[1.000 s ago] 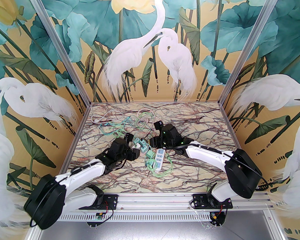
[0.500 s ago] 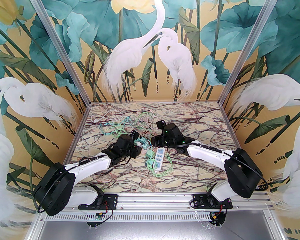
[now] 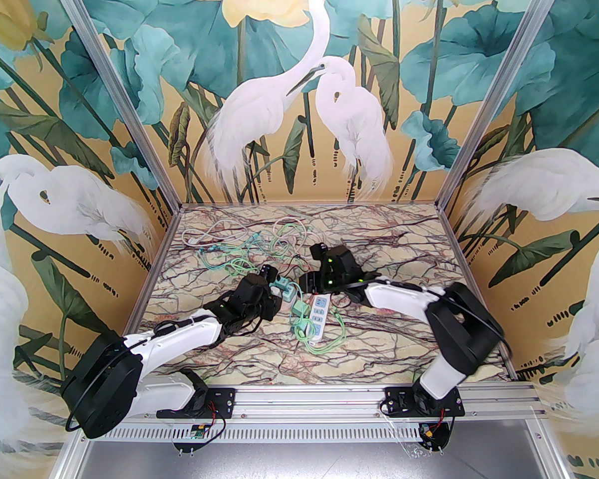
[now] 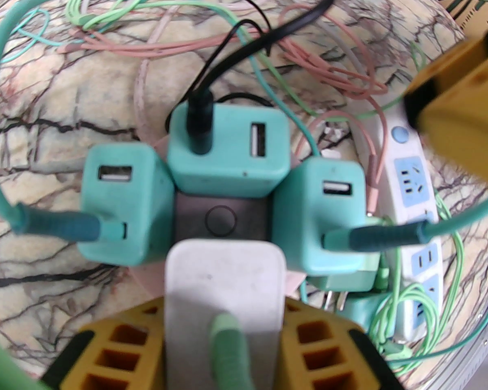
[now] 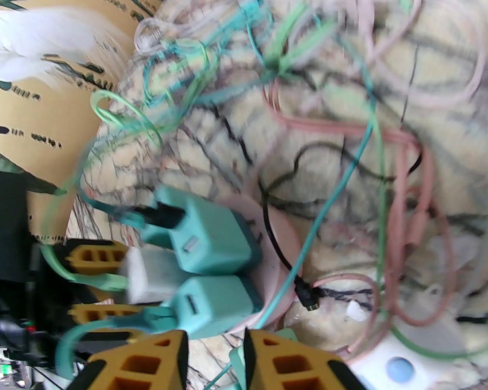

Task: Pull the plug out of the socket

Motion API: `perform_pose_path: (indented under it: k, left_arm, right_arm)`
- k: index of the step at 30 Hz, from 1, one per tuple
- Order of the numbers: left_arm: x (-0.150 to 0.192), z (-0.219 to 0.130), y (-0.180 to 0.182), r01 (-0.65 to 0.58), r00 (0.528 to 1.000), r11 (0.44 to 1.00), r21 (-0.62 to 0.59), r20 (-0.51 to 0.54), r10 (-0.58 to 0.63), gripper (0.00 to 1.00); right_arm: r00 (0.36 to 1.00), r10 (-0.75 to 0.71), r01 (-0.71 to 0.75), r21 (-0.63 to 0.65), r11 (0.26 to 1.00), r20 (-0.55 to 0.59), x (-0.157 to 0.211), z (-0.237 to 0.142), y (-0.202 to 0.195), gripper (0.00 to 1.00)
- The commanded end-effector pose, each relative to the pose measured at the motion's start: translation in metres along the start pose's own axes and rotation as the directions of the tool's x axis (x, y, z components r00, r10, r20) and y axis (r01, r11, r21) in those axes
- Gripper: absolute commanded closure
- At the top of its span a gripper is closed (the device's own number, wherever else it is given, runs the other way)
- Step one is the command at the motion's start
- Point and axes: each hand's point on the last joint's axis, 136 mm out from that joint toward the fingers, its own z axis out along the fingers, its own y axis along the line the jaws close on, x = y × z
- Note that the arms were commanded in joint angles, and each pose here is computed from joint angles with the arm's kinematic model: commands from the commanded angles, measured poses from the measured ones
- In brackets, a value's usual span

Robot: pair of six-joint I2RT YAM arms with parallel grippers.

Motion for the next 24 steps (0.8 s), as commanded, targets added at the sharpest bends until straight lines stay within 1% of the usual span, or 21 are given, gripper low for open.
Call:
perform_pose_path:
  k: [1, 7, 12, 14, 19, 24]
  left_arm:
    - [-0.004, -0.005, 0.006, 0.041, 0.999, 0.998, -0.039, 0.008, -0.040, 0.65]
    - [-0.003, -0.001, 0.004, 0.043, 0.999, 0.998, -0.035, -0.006, -0.043, 0.64]
    - [0.000, 0.002, 0.004, 0.039, 0.999, 0.998, -0.043, -0.019, -0.040, 0.63]
    - [0.001, 0.003, 0.004, 0.041, 0.999, 0.998, -0.043, -0.022, -0.042, 0.63]
    - [-0.003, 0.004, 0.001, 0.054, 0.998, 0.998, -0.035, -0.023, -0.055, 0.63]
    - [-0.007, 0.005, -0.001, 0.059, 0.998, 0.998, -0.031, -0.021, -0.060, 0.63]
  right_arm:
    - [1.000, 0.026, -0.027, -0.077, 0.997, -0.009, -0.010, 0.006, 0.018, 0.68]
    - [0.996, 0.077, -0.082, -0.120, 0.989, -0.048, -0.012, 0.021, 0.020, 0.63]
    - [0.993, 0.094, -0.101, -0.115, 0.988, -0.068, -0.012, 0.033, 0.015, 0.63]
    - [0.991, 0.098, -0.108, -0.107, 0.988, -0.095, -0.007, 0.038, 0.011, 0.63]
    - [0.984, 0.092, -0.096, -0.023, 0.995, -0.151, 0.015, 0.045, -0.004, 0.65]
    - [0.980, 0.086, -0.074, 0.075, 0.994, -0.178, 0.037, 0.046, -0.027, 0.66]
